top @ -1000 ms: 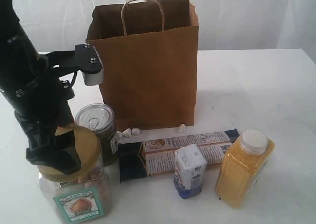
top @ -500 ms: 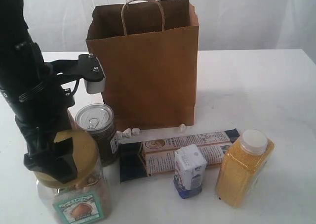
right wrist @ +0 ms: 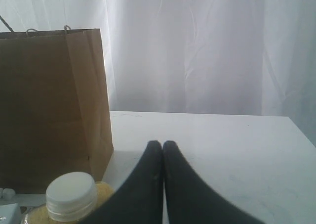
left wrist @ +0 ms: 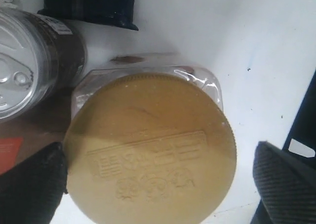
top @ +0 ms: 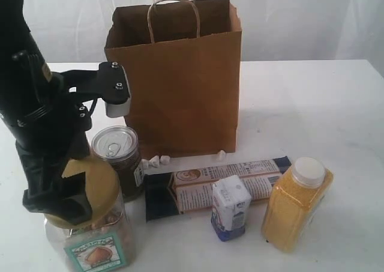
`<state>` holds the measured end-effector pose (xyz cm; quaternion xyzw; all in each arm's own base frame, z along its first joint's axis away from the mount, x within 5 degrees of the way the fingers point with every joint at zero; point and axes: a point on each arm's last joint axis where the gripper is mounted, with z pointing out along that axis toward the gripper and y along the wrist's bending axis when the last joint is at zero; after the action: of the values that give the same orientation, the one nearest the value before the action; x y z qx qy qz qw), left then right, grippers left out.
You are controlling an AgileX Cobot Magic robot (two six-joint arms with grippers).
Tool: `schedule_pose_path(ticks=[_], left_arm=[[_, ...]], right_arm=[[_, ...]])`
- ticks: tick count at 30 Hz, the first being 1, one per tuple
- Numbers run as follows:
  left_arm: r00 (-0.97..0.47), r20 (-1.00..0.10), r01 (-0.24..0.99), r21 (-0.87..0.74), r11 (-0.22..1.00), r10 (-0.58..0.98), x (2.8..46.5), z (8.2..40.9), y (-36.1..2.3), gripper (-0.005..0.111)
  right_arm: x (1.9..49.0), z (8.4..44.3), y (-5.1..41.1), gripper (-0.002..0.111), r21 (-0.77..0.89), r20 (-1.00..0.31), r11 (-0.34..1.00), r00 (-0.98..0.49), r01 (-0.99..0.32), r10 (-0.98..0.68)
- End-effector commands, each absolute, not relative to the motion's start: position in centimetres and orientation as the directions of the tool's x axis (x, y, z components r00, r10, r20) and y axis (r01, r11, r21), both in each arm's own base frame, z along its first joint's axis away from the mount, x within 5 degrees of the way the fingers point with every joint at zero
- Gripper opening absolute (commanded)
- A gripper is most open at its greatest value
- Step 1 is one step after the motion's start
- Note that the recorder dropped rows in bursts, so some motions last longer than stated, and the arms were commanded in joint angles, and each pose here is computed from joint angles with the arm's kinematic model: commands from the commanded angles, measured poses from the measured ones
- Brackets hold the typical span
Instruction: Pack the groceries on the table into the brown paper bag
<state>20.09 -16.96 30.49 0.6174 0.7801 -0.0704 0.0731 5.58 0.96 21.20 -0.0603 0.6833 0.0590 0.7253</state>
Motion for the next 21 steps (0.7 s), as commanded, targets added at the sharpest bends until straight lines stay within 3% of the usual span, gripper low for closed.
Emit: schedule_pose_path(ticks=[1, 8, 21], left_arm=[[-0.229, -0.201, 0.973, -0.025, 0.229, 0.953, 19.7, 30.5, -17.1, 0.105], [-0.239, -0.188, 0.971, -0.024, 0.239, 0.953, 19.5, 28.3, -16.8, 0.105], [-0.26, -0.176, 0.964, -0.1, 0.246, 0.949, 18.8, 28.3, -16.9, 0.105]], right_arm=[[5.6, 21.1, 0.9, 0.0, -0.014, -0.998, 0.987, 0.066, -0.158, -0.003], [5.6, 21.1, 0.9, 0.0, -0.014, -0.998, 0.987, 0.066, -0.158, -0.003], [5.6, 21.1, 0.9, 0.0, -0.014, -0.998, 0.987, 0.066, -0.158, -0.003]])
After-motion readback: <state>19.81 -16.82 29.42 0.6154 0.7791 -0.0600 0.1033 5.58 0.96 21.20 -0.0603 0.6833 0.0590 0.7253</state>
